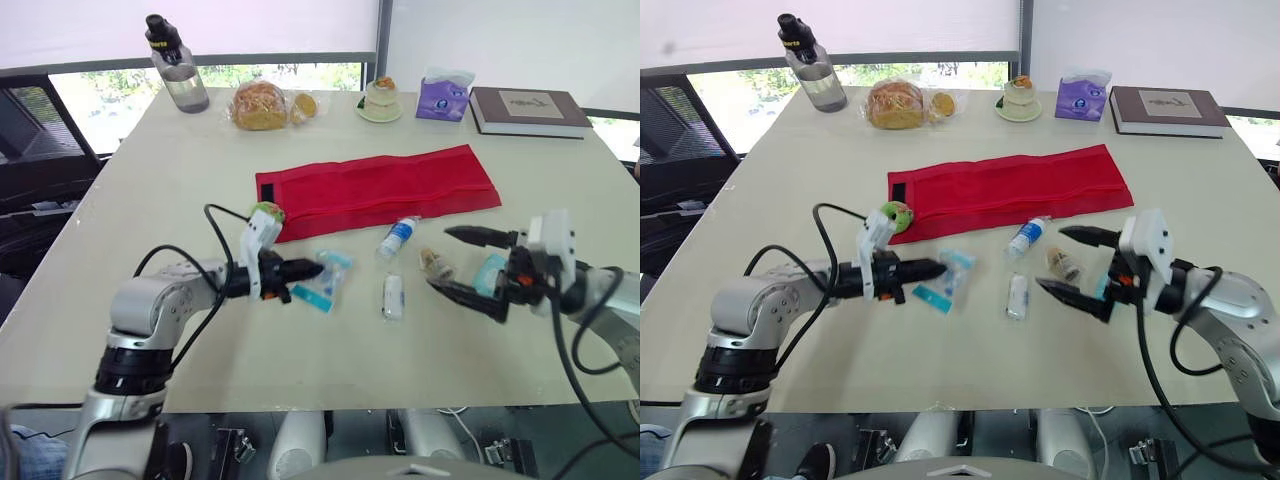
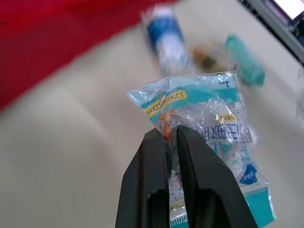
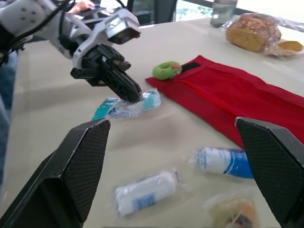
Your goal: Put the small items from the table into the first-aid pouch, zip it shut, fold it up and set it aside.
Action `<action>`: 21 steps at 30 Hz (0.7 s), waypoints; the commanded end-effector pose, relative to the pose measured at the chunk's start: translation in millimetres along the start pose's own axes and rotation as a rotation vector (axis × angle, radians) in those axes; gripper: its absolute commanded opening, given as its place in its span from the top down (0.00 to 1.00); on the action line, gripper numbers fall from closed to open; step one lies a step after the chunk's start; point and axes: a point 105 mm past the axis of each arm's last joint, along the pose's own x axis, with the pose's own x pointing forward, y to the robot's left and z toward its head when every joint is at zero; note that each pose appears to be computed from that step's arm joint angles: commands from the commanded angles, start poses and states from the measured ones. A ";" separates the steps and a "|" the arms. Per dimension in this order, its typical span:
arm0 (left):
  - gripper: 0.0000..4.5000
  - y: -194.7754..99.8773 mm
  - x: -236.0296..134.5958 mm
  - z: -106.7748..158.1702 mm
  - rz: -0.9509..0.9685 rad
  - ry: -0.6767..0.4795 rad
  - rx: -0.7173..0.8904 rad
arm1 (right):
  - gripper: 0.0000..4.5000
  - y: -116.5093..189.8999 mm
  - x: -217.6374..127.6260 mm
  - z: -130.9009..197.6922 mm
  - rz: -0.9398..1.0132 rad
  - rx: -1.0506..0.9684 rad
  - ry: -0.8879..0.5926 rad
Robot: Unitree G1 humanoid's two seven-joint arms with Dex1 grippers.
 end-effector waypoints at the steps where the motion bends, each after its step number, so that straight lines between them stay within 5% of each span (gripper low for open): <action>1: 0.99 -12.2 8.5 43.8 0.031 -0.171 0.042 | 0.00 -7.7 21.3 7.6 -0.055 0.079 -0.029; 7: 0.99 -24.6 25.7 76.8 0.085 -0.335 0.029 | 0.00 -15.8 66.5 16.0 -0.135 0.353 -0.050; 15: 0.99 -38.2 34.2 80.2 0.066 -0.392 -0.001 | 0.00 -14.3 94.1 37.0 -0.153 0.622 -0.128; 18: 1.00 -37.4 33.9 79.9 0.067 -0.394 -0.004 | 0.17 -16.3 93.6 38.1 -0.166 0.644 -0.132; 21: 1.00 -35.2 32.5 79.6 0.070 -0.395 -0.005 | 0.47 -19.3 90.9 38.0 -0.178 0.654 -0.134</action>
